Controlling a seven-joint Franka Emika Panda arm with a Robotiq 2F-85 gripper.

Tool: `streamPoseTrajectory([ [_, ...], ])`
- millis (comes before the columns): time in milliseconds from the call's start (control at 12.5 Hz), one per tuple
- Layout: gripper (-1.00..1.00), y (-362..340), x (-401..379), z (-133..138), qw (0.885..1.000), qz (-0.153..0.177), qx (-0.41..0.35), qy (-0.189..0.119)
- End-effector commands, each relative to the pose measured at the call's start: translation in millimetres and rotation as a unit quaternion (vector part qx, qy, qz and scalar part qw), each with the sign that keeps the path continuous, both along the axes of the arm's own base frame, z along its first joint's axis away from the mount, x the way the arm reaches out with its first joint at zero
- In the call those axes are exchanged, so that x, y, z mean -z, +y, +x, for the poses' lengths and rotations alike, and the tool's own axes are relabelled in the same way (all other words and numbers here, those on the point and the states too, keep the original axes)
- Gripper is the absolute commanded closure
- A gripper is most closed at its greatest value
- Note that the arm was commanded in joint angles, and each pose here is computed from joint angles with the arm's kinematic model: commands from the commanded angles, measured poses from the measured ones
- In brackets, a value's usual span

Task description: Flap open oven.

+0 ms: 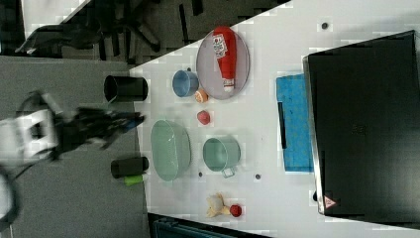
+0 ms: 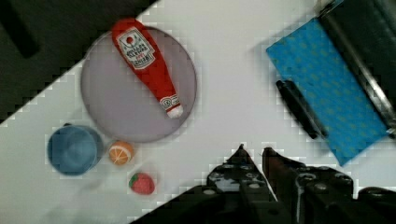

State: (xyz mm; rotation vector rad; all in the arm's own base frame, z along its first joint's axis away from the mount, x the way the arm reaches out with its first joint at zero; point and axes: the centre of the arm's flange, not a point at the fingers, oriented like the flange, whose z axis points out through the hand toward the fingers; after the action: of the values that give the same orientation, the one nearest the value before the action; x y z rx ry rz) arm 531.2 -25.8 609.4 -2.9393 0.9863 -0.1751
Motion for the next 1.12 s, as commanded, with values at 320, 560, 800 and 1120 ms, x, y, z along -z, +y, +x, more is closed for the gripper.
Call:
streamPoseTrajectory([
  [320, 0.65, -7.8, -5.0, -9.7, 0.984, 0.005, 0.162, 0.079],
  [560, 0.65, 2.3, -4.1, -5.4, 0.984, 0.005, 0.166, 0.070],
  [800, 0.65, 6.4, -0.8, -1.2, 0.984, 0.004, 0.162, 0.067],
  [1120, 0.65, 6.5, 2.6, 0.4, 0.984, 0.003, 0.163, 0.070],
])
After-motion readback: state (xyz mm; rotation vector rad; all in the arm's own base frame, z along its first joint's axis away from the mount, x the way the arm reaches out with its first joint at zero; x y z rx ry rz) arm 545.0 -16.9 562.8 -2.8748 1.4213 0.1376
